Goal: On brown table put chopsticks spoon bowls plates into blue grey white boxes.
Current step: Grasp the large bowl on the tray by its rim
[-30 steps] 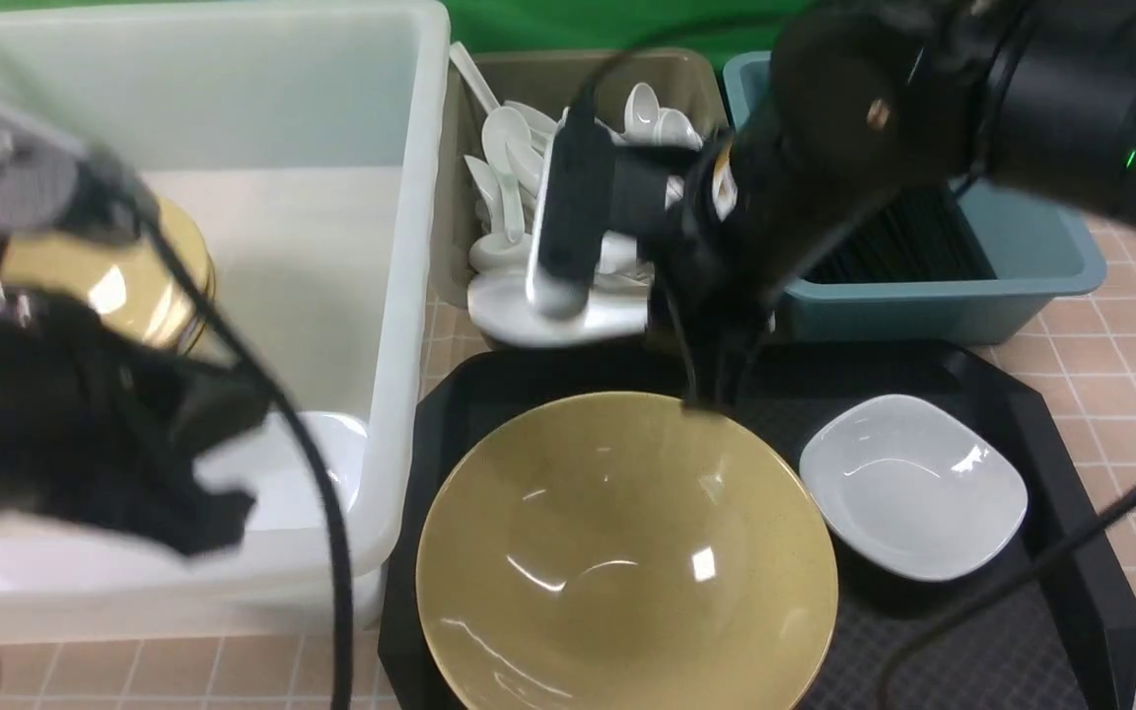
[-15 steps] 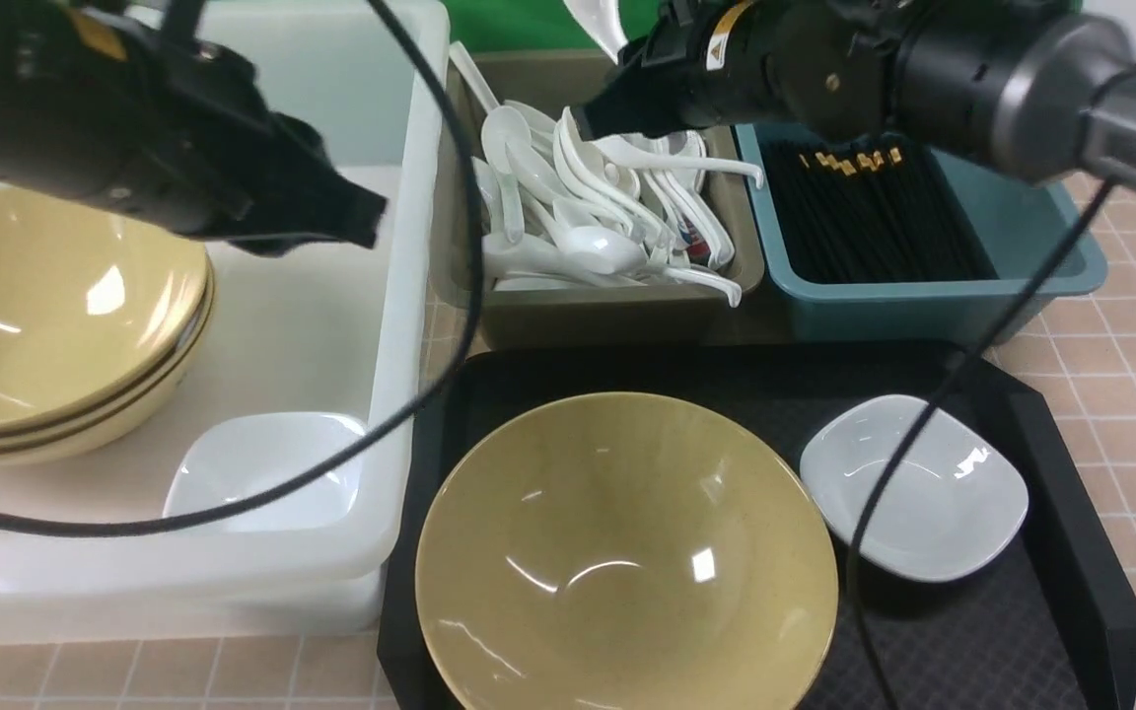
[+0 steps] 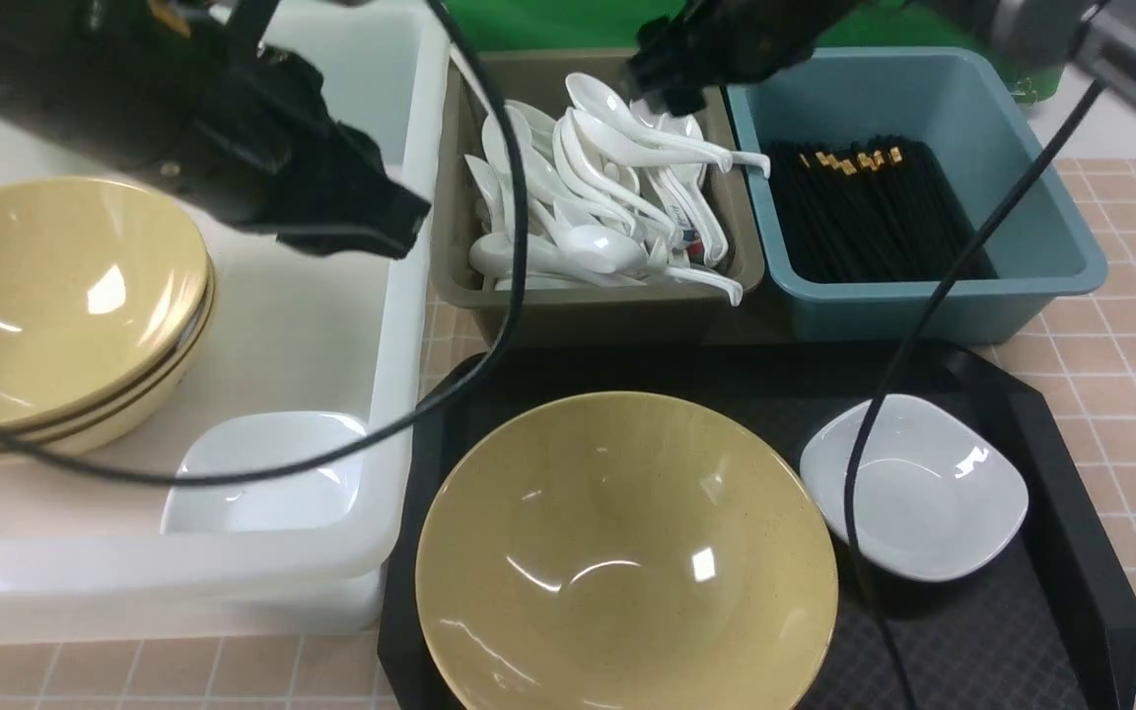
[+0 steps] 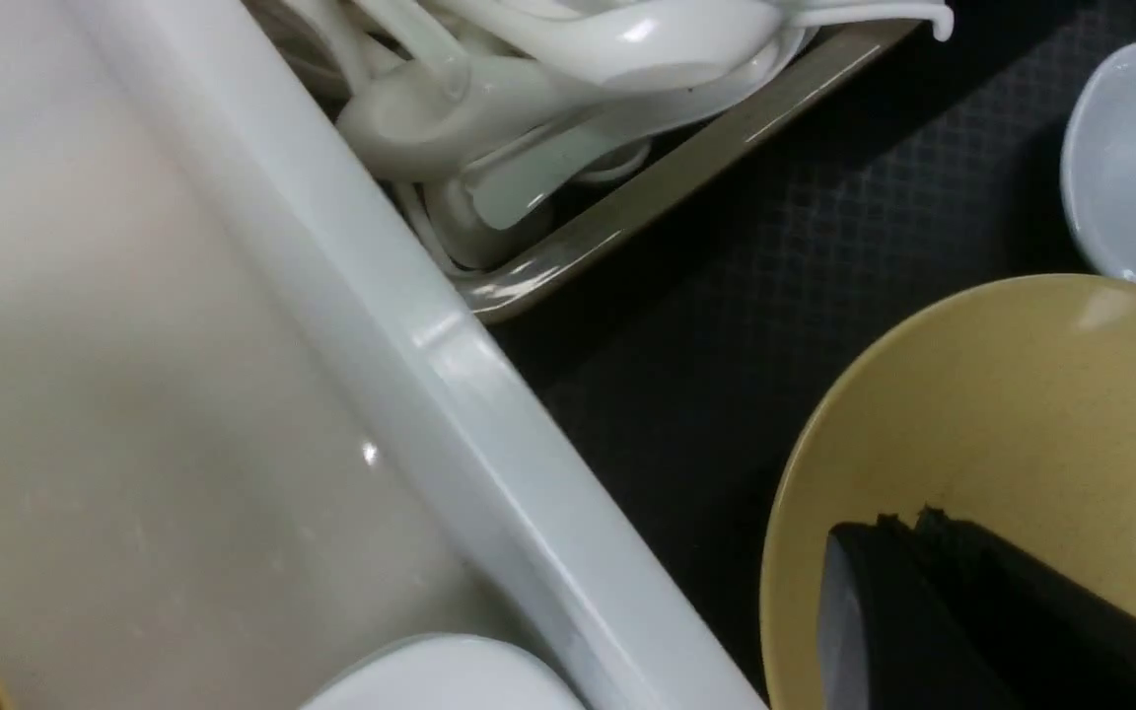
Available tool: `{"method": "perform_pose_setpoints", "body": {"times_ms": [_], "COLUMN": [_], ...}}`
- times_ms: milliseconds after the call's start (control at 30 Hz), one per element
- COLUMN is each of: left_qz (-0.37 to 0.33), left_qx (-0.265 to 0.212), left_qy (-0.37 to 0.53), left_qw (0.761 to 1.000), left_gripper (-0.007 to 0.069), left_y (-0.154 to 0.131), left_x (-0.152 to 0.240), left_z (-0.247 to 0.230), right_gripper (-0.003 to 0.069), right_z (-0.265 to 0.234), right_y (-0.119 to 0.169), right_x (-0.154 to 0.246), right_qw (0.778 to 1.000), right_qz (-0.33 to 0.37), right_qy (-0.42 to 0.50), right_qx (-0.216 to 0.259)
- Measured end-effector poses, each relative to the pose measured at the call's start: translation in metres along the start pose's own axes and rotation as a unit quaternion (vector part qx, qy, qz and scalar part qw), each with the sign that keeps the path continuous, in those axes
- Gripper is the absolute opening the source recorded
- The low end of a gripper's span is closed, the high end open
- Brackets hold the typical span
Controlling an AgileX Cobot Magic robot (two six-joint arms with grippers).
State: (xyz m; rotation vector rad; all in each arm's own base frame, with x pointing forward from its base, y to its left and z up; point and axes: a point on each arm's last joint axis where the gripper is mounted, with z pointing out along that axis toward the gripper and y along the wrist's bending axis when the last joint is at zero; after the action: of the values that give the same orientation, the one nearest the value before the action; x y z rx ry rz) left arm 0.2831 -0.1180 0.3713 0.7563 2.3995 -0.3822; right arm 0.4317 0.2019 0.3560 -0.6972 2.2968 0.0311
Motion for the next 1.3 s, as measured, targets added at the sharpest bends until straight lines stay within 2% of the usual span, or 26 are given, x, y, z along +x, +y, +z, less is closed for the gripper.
{"method": "perform_pose_setpoints", "body": {"times_ms": [133, 167, 267, 333, 400, 433, 500, 567, 633, 700, 733, 767, 833, 967, 1133, 1300], "left_qz": [0.013, 0.014, 0.02, 0.026, 0.056, 0.06, 0.104, 0.125, 0.142, 0.144, 0.147, 0.148, 0.151, 0.16, 0.163, 0.164], "left_qx": [0.03, 0.031, 0.044, 0.046, 0.055, 0.056, 0.055, 0.051, 0.047, 0.048, 0.048, 0.047, 0.041, 0.028, 0.029, 0.029], "left_qy": [0.057, 0.057, 0.08, 0.085, 0.1, 0.101, 0.114, 0.124, 0.146, 0.157, 0.17, 0.173, 0.188, 0.212, 0.244, 0.273], "left_qw": [0.998, 0.998, 0.996, 0.995, 0.992, 0.991, 0.987, 0.983, 0.978, 0.976, 0.973, 0.973, 0.97, 0.964, 0.956, 0.947], "left_gripper": [0.0001, 0.0001, 0.0001, 0.0001, 0.0003, 0.0003, 0.0008, 0.0015, 0.0068, 0.0106, 0.016, 0.0178, 0.0311, 0.0469, 0.0547, 0.0545], "left_y": [0.004, 0.004, 0.007, 0.003, -0.014, -0.016, -0.037, -0.048, -0.061, -0.064, -0.065, -0.065, -0.062, -0.056, -0.052, -0.048], "left_x": [-0.017, -0.018, -0.031, -0.032, -0.033, -0.032, -0.033, -0.033, -0.03, -0.029, -0.027, -0.027, -0.024, -0.018, -0.009, 0.001], "left_z": [0.012, 0.013, 0.034, 0.039, 0.048, 0.049, 0.055, 0.06, 0.074, 0.084, 0.095, 0.098, 0.12, 0.144, 0.171, 0.198], "right_gripper": [0.0504, 0.0501, 0.0403, 0.037, 0.0281, 0.0274, 0.0201, 0.0166, 0.012, 0.0108, 0.0101, 0.0099, 0.0097, 0.0097, 0.0099, 0.0099], "right_z": [-0.059, -0.058, -0.11, -0.117, -0.146, -0.148, -0.169, -0.177, -0.187, -0.189, -0.191, -0.192, -0.197, -0.201, -0.204, -0.204], "right_y": [0.005, 0.005, 0.011, 0.012, 0.017, 0.017, 0.021, 0.023, 0.028, 0.03, 0.032, 0.033, 0.035, 0.038, 0.038, 0.038], "right_x": [-0.004, -0.004, 0.007, 0.015, 0.042, 0.045, 0.078, 0.1, 0.14, 0.156, 0.17, 0.177, 0.199, 0.215, 0.218, 0.216], "right_qw": [0.998, 0.998, 0.997, 0.996, 0.995, 0.995, 0.993, 0.992, 0.989, 0.987, 0.986, 0.986, 0.985, 0.985, 0.985, 0.987], "right_qz": [-0.051, -0.053, -0.056, -0.055, -0.054, -0.054, -0.059, -0.063, -0.066, -0.065, -0.063, -0.061, -0.049, -0.039, -0.038, -0.037], "right_qy": [0.016, 0.017, 0.0, 0.008, 0.022, 0.024, 0.046, 0.061, 0.092, 0.104, 0.114, 0.118, 0.129, 0.134, 0.13, 0.12], "right_qx": [-0.017, -0.017, -0.055, -0.063, -0.08, -0.08, -0.088, -0.092, -0.099, -0.102, -0.103, -0.104, -0.104, -0.103, -0.103, -0.101]}}
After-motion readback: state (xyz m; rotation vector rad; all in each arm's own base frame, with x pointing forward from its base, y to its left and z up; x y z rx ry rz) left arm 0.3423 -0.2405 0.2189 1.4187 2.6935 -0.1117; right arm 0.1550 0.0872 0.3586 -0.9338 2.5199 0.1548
